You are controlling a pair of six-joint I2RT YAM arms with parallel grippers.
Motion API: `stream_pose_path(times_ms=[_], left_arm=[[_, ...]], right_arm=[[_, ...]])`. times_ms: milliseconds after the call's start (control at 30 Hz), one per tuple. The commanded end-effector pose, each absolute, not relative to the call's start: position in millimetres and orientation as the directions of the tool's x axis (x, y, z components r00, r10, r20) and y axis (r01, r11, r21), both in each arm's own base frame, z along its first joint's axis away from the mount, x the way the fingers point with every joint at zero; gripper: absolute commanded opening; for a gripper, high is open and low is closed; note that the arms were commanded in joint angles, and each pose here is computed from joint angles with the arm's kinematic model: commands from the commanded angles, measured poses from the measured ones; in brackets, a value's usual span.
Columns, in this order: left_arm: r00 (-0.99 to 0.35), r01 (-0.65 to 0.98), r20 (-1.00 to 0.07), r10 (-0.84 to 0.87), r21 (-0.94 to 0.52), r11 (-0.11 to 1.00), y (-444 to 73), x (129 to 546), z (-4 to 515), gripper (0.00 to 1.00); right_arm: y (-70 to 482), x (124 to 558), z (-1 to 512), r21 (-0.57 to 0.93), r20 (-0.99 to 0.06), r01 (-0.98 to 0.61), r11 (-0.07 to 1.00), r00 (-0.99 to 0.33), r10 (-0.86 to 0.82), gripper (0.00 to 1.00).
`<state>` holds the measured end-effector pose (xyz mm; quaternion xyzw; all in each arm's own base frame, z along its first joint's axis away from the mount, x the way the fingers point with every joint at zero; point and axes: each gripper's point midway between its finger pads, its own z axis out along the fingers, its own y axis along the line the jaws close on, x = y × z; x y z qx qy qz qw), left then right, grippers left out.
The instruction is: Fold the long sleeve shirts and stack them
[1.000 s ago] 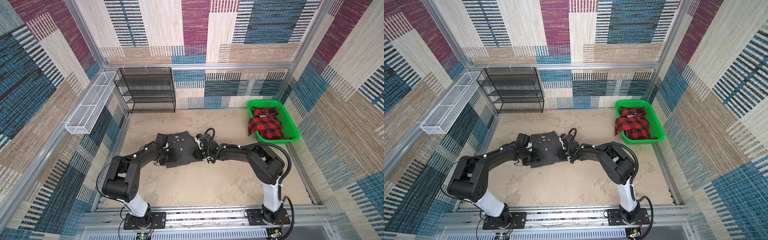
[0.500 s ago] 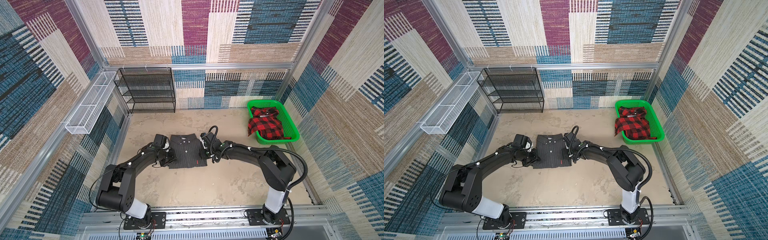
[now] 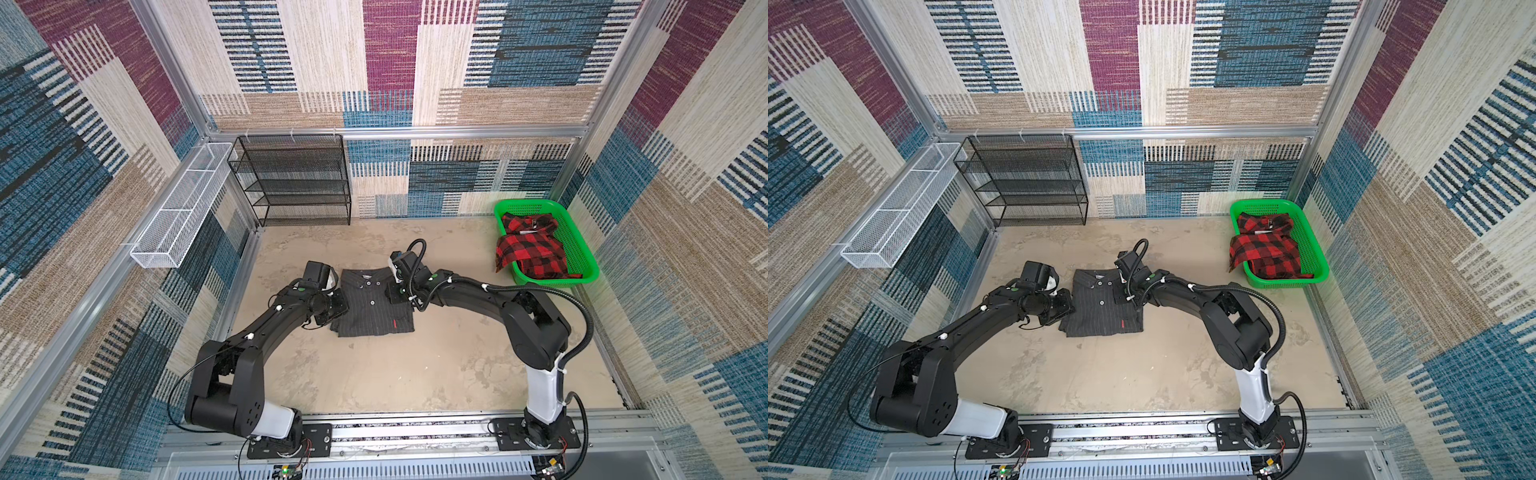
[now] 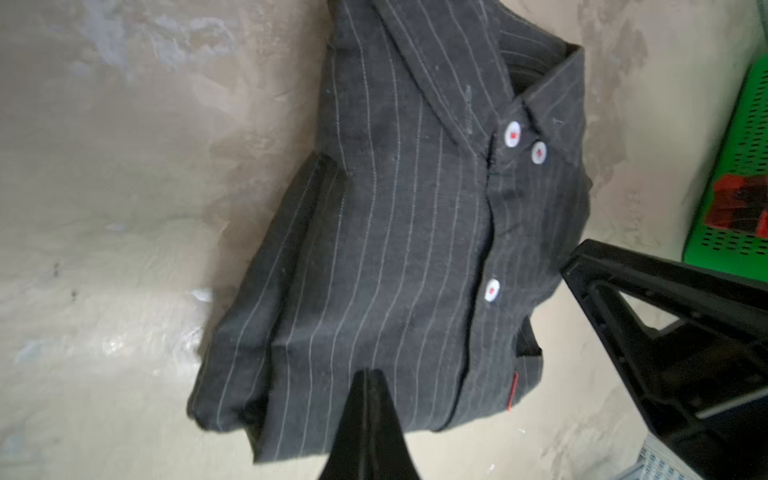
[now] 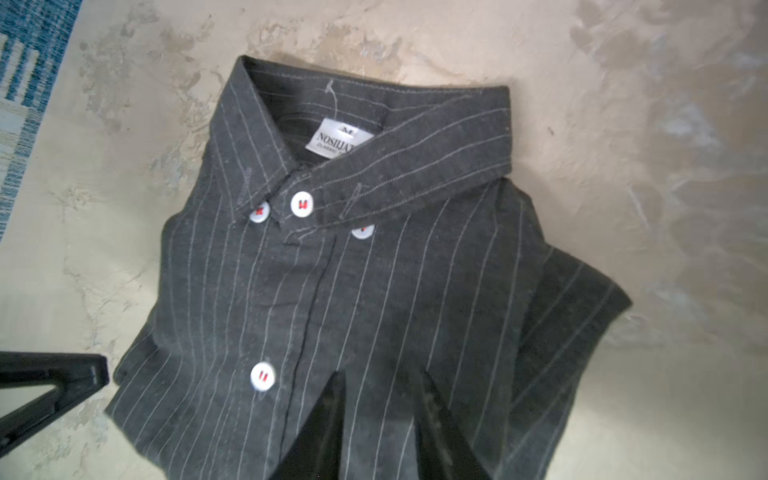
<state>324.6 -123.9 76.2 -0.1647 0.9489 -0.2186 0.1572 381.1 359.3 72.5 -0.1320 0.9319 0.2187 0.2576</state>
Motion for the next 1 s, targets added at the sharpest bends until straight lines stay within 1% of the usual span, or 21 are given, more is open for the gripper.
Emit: stream_pose_path(times_ms=[0,100,200,300,400,633,733,833,867,967], left_arm=[[-0.883,-0.258,-0.225,-0.412,-0.499,0.827,-128.5,333.4,66.8,0.0],[-0.886,-0.29,-0.191,-0.423,-0.484,0.826,-126.4,326.4,44.9,0.0],[-0.89,-0.321,-0.163,-0.426,-0.44,0.839,-119.6,317.2,24.3,0.0],[-0.891,-0.338,-0.156,-0.426,-0.398,0.853,-112.2,313.9,12.9,0.0],[-0.889,-0.343,-0.161,-0.428,-0.385,0.857,-108.5,314.7,13.5,0.0],[-0.886,-0.32,-0.217,-0.411,-0.357,0.878,-102.2,322.2,45.3,0.0],[-0.876,-0.303,-0.247,-0.414,-0.387,0.871,-104.3,326.3,68.8,0.0],[-0.864,-0.273,-0.268,-0.427,-0.463,0.843,-116.2,331.6,94.3,0.0],[-0.864,-0.258,-0.265,-0.428,-0.498,0.828,-123.6,333.1,101.2,0.01],[-0.872,-0.201,-0.266,-0.41,-0.57,0.797,-150.1,334.0,119.2,0.11]], right_arm=[[366.3,391.6,62.2,0.363,-0.546,-0.339,0.868,-0.832,-0.097,0.29],[354.2,393.3,40.5,0.358,-0.514,-0.296,0.886,-0.854,-0.077,0.27],[337.4,395.6,27.9,0.353,-0.497,-0.258,0.899,-0.866,-0.054,0.27],[323.8,398.6,23.0,0.337,-0.494,-0.243,0.91,-0.868,-0.049,0.27],[317.2,402.6,28.1,0.317,-0.508,-0.249,0.915,-0.86,-0.058,0.27],[308.7,407.4,59.0,0.267,-0.559,-0.269,0.926,-0.825,-0.079,0.28],[305.9,405.5,77.5,0.262,-0.579,-0.281,0.923,-0.811,-0.082,0.3],[301.2,401.4,92.5,0.261,-0.594,-0.283,0.923,-0.801,-0.078,0.31],[298.7,399.4,96.6,0.261,-0.597,-0.279,0.924,-0.799,-0.073,0.31],[290.5,393.6,107.7,0.261,-0.61,-0.27,0.927,-0.79,-0.058,0.33]])
